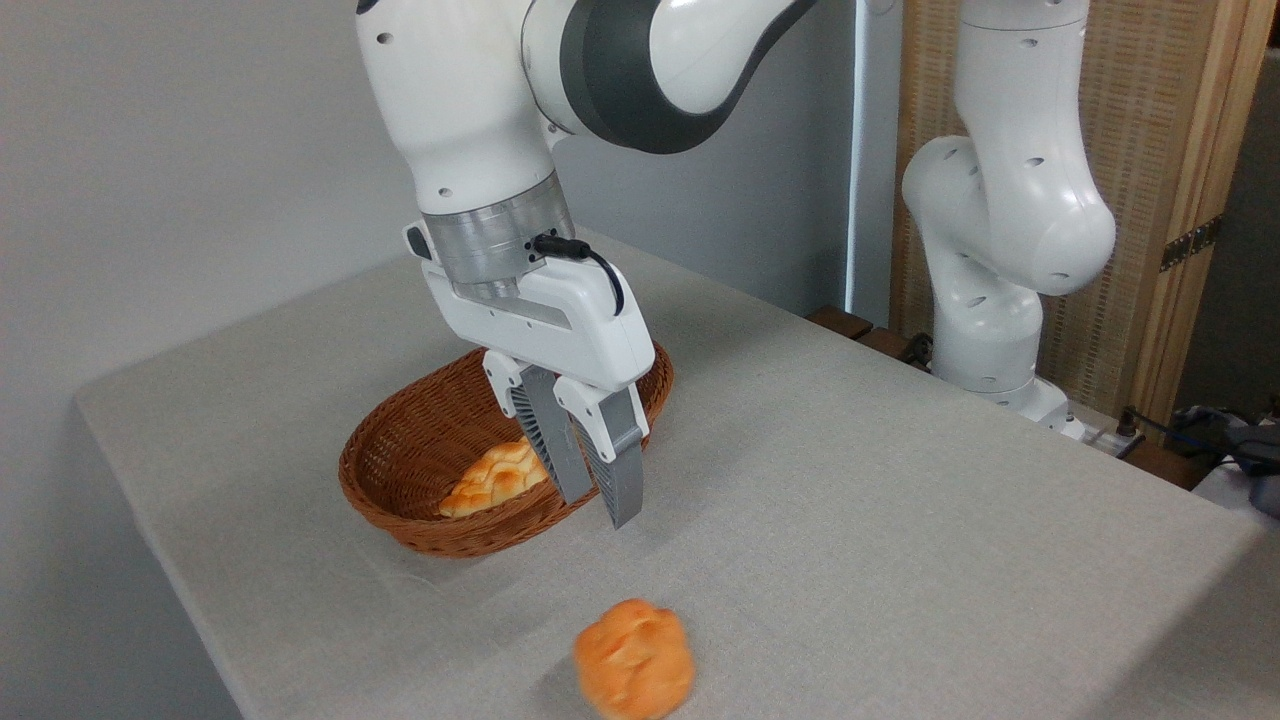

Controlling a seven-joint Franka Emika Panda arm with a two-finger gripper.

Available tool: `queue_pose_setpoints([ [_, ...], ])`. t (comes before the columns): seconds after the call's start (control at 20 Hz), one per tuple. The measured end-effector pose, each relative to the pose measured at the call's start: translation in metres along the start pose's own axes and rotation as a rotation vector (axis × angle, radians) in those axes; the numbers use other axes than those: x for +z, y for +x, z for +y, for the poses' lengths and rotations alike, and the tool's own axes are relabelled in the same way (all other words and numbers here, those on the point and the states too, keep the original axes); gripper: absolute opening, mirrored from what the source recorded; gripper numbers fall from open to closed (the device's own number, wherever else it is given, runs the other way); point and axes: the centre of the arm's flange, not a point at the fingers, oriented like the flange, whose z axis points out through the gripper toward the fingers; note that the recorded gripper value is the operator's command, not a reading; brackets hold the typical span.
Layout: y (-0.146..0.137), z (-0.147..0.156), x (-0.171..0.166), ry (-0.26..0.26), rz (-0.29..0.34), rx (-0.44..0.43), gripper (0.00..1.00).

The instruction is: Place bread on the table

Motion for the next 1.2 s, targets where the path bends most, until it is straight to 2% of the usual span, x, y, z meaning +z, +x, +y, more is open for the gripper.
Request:
queue_pose_setpoints([
  [0.45, 0.000, 0.000, 0.000, -0.001, -0.001, 0.001, 1.00],
  [0.75, 0.002, 0.002, -0.004, -0.016, 0.021, -0.005, 1.00],
  [1.0, 0.011, 0.005, -0.032, -0.040, 0.110, -0.021, 1.00],
  [1.2, 0.030, 0.032, -0.051, -0.039, 0.150, 0.024, 1.00],
])
